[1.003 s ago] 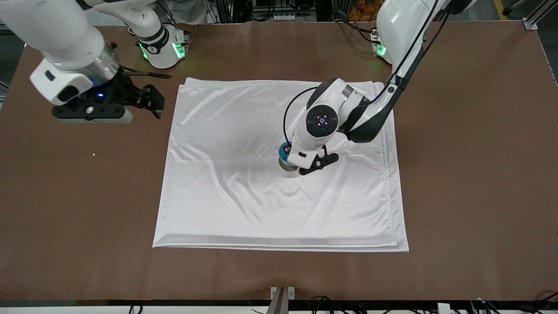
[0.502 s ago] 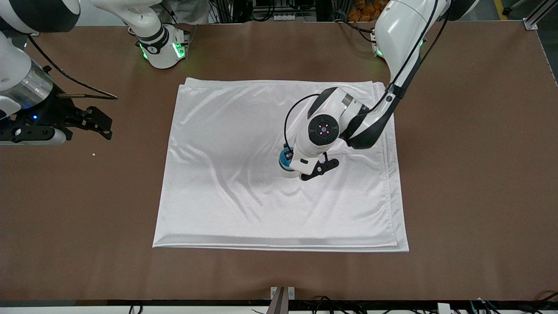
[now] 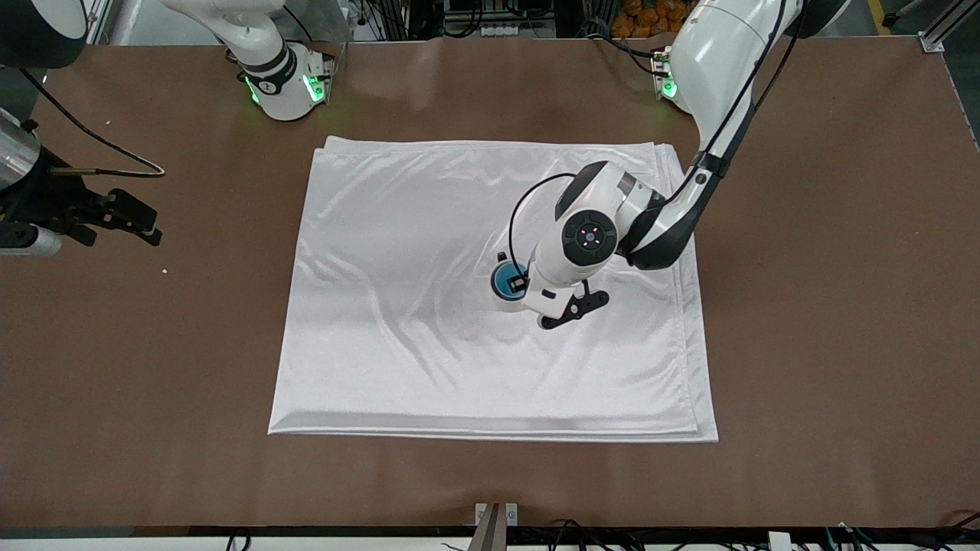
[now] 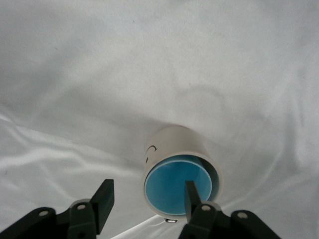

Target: Place blue cup into white mug on cloth

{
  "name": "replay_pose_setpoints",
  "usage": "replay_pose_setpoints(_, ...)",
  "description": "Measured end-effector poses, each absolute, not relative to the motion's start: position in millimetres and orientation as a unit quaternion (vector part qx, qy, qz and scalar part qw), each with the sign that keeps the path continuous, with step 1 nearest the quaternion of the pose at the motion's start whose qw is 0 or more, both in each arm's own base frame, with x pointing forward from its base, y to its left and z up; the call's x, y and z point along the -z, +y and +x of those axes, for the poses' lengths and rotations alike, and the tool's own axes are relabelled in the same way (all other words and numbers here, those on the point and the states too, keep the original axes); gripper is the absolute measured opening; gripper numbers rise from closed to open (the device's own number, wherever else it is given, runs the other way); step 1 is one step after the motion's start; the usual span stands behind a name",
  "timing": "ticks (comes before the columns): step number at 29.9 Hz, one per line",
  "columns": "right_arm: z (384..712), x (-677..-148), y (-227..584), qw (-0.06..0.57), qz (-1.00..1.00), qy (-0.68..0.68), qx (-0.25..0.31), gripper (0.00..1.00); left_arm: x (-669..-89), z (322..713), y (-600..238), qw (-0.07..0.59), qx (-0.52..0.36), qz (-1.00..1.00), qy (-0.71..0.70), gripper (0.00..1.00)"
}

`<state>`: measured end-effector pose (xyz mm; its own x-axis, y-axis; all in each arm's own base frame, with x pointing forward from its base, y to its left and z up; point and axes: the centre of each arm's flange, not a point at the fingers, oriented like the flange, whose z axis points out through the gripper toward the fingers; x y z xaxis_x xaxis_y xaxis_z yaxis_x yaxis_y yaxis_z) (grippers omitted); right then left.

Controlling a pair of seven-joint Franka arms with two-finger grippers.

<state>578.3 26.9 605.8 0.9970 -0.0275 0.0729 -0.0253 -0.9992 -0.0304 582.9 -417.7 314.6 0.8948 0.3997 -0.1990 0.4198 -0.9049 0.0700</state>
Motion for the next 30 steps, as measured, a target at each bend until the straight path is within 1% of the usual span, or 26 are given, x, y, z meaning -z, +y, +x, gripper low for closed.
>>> replay_pose_setpoints(2, 578, -606, 27, 0.015, -0.999, 0.013, 0.037, 1.0, -327, 595, -401, 0.063, 0.08, 0.973, 0.209, 0.72)
replay_pose_setpoints(3, 578, -606, 27, 0.015, -0.999, 0.013, 0.037, 1.0, -333, 604, -389, 0.066, 0.074, 0.973, 0.207, 0.81)
replay_pose_setpoints(7, 577, -606, 26, 0.015, -0.999, 0.014, 0.037, 1.0, -354, 640, -325, 0.076, 0.052, 0.977, 0.193, 0.99)
replay_pose_setpoints(12, 577, -606, 26, 0.015, -0.999, 0.014, 0.037, 1.0, -360, 679, -227, 0.06, 0.025, 0.984, 0.166, 1.0)
replay_pose_setpoints(16, 577, -606, 26, 0.015, -0.999, 0.014, 0.037, 1.0, -358, 694, -169, 0.048, 0.02, 0.988, 0.144, 1.0)
replay_pose_setpoints(24, 577, -606, 26, 0.015, -0.999, 0.014, 0.037, 1.0, -367, 701, -111, 0.039, 0.023, 0.995, 0.094, 1.0)
replay_pose_setpoints(30, 577, -607, 28, 0.015, -0.999, 0.012, 0.037, 1.0, -402, 699, -66, 0.036, 0.015, 0.997, 0.062, 1.0)
